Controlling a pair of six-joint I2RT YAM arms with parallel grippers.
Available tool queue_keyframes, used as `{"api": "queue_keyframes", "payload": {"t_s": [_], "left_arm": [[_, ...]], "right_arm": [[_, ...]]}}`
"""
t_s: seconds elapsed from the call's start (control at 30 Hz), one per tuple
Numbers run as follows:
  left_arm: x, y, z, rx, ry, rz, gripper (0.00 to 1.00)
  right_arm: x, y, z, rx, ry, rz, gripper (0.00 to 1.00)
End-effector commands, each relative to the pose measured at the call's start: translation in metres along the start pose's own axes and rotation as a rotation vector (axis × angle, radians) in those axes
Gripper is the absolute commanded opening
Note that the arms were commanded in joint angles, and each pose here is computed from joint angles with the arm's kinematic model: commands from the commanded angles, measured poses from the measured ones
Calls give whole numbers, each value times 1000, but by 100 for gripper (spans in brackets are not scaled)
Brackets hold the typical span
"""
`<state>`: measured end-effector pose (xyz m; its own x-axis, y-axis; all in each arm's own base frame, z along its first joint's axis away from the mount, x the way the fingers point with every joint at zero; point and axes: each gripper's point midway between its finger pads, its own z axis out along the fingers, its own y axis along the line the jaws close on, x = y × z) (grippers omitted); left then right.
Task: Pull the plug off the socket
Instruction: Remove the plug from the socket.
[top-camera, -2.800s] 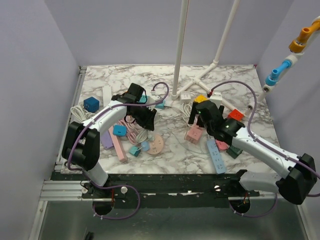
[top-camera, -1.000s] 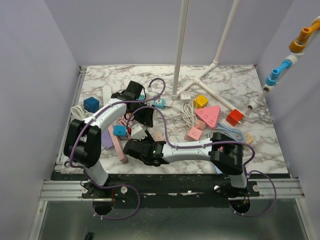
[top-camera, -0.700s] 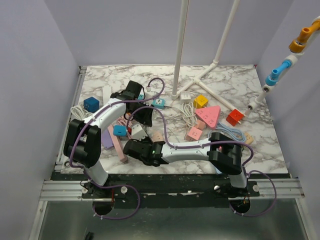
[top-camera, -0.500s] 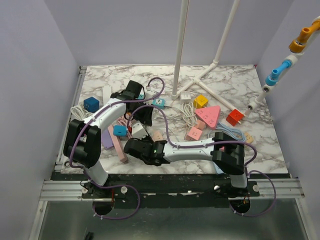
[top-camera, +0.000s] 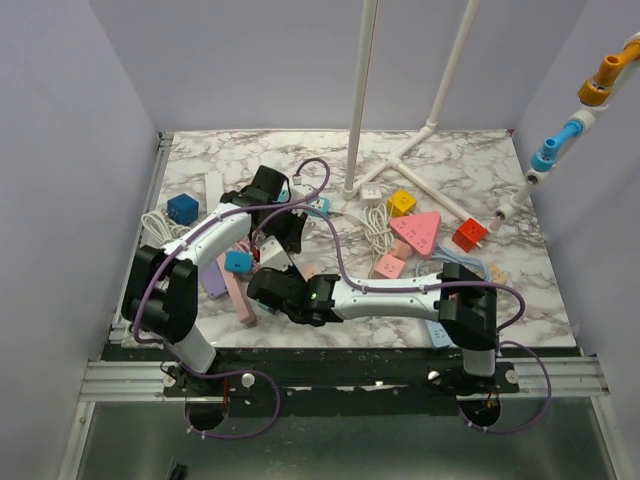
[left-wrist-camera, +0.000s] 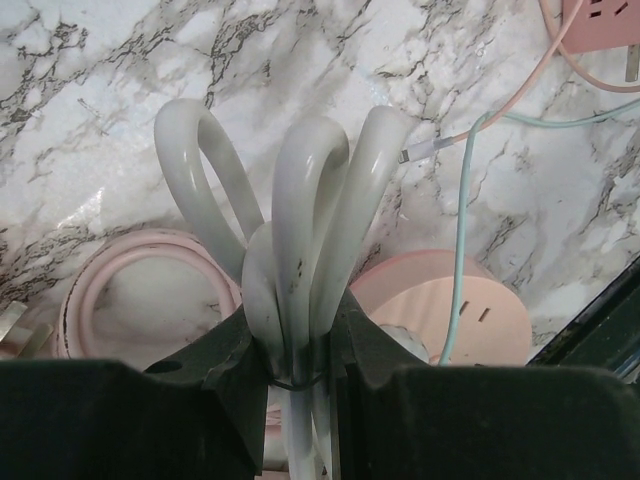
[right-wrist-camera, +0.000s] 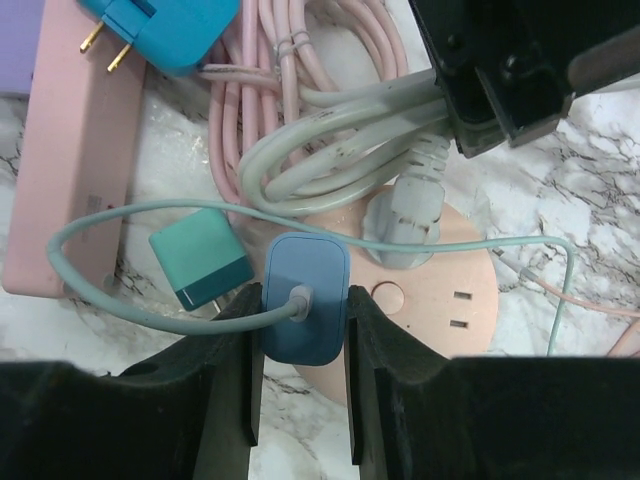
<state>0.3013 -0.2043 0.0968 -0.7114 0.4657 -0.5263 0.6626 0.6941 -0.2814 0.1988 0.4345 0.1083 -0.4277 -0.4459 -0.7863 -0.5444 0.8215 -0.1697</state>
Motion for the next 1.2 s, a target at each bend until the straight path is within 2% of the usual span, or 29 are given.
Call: {"api": "queue_keyframes", "payload": {"t_s": [0.0,0.13,0.23,0.5,0.57,0.77,0.9,1.07,1.17], "left_arm": [[4,5,3,-58,2,87,0],[1,-5,-1,-37,-8,92,0],[-1,-12,-4,-24,-16,97,0],[-1,-20,-7,0,-14,91,0],[1,-20,-7,-5,-12,100,0],[8,-17,-8,-18,-2,116,0],[7,-17,-6,-19,1,114,0],[4,-14,-4,-31,-2,113,0],[5,-14,-2,-35,5,111,0]], "right_arm": [[-80,3,-6,-45,-130,140,5],[-66,-2,23,-55,-15,154,4],[-56,3,29,-49,40,138,2],[-27,-13,43,2,130,181,1],[-19,-26,40,24,135,208,1],[-16,-47,22,-119,25,377,1],[-19,-39,20,-125,26,324,1],[-45,0,4,-132,-35,160,1],[-53,6,1,-78,-38,105,1]]}}
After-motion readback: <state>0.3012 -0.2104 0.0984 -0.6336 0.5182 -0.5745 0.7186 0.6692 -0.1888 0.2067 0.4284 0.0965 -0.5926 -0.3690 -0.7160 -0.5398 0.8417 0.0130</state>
